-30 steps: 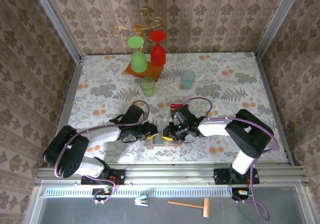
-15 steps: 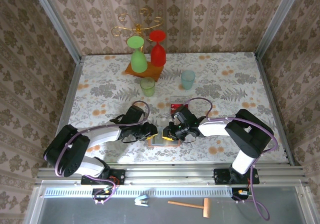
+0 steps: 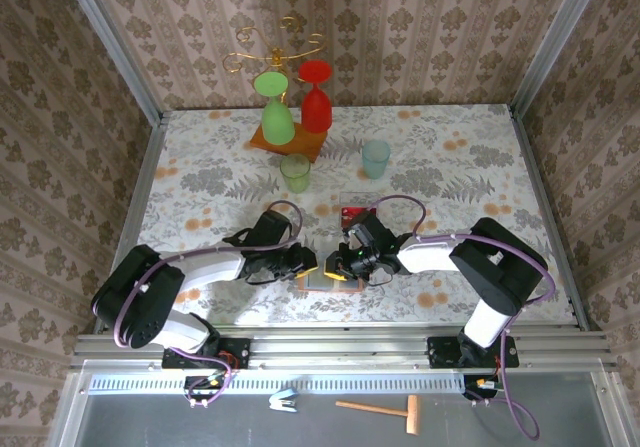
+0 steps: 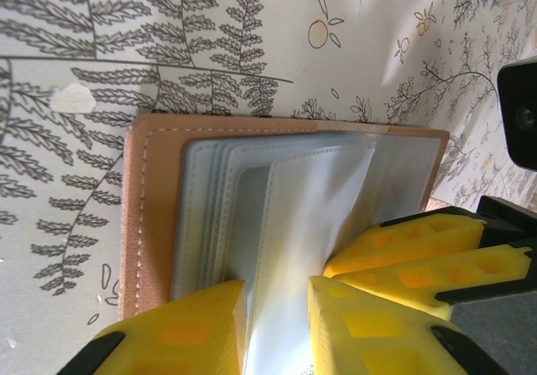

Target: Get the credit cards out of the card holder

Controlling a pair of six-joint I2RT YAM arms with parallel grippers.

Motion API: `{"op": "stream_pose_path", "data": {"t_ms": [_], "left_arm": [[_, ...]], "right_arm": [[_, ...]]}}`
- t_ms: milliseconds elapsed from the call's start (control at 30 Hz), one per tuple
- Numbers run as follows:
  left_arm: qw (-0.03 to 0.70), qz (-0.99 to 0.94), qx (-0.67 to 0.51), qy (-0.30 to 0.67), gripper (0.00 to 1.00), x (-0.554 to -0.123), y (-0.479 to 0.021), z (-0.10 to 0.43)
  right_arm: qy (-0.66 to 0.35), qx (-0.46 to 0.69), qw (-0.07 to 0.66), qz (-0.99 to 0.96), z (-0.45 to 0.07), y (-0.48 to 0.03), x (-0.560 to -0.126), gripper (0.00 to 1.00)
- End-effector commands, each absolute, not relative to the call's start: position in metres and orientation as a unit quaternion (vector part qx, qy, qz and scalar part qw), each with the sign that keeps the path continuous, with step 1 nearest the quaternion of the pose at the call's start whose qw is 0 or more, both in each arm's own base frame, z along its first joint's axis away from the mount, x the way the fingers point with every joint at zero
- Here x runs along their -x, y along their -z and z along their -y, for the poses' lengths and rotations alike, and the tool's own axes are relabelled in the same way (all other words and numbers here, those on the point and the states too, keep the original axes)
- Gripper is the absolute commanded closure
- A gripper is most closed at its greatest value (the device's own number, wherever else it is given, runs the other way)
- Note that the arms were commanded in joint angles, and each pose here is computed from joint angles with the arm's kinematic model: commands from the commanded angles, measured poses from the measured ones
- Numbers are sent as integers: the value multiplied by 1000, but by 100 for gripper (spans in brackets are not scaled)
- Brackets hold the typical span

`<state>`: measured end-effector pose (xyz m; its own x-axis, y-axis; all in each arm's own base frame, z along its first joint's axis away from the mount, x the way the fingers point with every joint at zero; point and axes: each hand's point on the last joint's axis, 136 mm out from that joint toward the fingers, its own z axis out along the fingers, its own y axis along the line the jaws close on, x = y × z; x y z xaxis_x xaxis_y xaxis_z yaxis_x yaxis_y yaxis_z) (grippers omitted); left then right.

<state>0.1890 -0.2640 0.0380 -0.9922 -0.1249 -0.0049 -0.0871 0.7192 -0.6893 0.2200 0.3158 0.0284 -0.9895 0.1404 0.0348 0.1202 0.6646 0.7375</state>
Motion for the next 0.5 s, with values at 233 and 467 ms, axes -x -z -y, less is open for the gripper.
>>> {"op": "stream_pose_path", "data": {"t_ms": [233, 467], "left_arm": [[34, -915, 35, 400, 74, -194, -72, 283], [34, -911, 19, 410, 71, -196, -85, 295]], "right_arm": [[-385, -69, 35, -920, -303, -58, -226, 76], [-303, -54, 69, -949, -263, -70, -229, 74]]}}
